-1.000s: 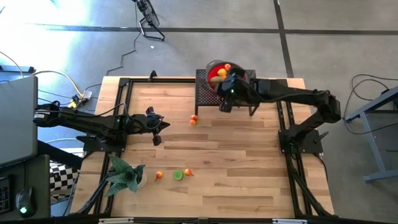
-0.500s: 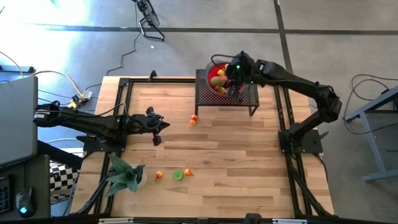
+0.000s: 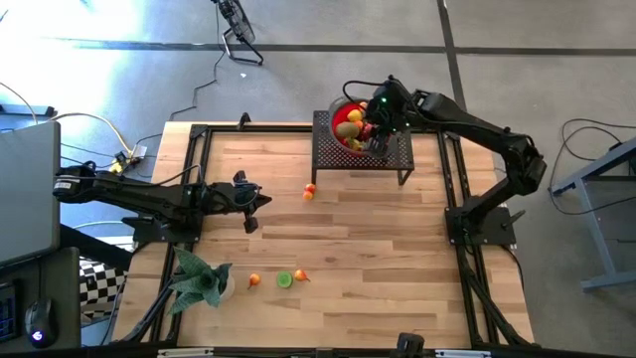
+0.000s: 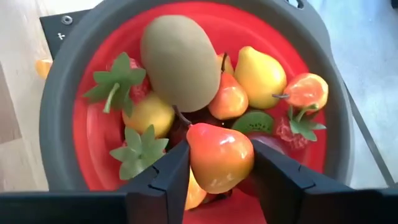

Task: Pick & Place Fruit
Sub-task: Put the pear into the strainer on the shelf

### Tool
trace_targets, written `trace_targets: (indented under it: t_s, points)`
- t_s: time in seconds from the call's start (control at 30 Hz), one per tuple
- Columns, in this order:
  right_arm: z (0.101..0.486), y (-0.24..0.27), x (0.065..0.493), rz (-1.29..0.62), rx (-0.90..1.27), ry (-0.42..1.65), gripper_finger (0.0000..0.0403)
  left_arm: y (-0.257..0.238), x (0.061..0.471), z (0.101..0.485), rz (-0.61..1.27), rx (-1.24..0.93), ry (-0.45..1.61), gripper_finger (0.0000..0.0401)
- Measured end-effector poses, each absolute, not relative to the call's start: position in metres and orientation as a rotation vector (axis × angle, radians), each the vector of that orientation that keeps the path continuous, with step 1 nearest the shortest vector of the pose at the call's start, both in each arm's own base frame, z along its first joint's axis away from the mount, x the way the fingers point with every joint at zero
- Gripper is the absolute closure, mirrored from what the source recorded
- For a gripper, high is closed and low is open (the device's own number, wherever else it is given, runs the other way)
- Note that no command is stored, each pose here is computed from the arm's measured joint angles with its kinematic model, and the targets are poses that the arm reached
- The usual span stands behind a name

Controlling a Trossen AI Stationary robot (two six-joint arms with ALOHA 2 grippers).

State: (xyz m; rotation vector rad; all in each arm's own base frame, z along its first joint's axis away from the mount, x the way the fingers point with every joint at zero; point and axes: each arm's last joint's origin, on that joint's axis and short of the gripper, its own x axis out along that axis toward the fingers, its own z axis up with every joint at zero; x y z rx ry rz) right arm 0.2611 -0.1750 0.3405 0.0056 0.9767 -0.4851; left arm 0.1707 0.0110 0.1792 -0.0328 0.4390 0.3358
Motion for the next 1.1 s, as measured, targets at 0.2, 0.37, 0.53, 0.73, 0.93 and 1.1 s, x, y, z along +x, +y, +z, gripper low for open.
trace_targets:
  t_s: [0.2,0.37,0.53,0.73,0.93,1.1]
  points:
    - [0.341,-0.175,0.261,-0.499,-0.002,0.980,0.0203,0.011,0.171,0.179,0.336,-0.033,0.439,0.0395]
    - [0.341,-0.176,0.260,-0.546,-0.024,0.994,0.0172,0.011,0.171,0.179,0.336,-0.032,0.441,0.0395]
    - [0.352,-0.166,0.255,-0.538,-0.042,0.959,0.0190,0.011,0.171,0.179,0.336,-0.032,0.443,0.0395]
    - [0.373,-0.139,0.248,-0.474,-0.060,0.870,0.0263,0.011,0.170,0.179,0.341,-0.031,0.442,0.0395]
    - [0.381,-0.116,0.236,-0.306,0.101,0.843,0.0343,0.011,0.170,0.179,0.343,-0.039,0.441,0.0395]
    - [0.378,-0.099,0.241,-0.164,0.141,0.864,0.0394,0.011,0.170,0.179,0.342,-0.039,0.441,0.0395]
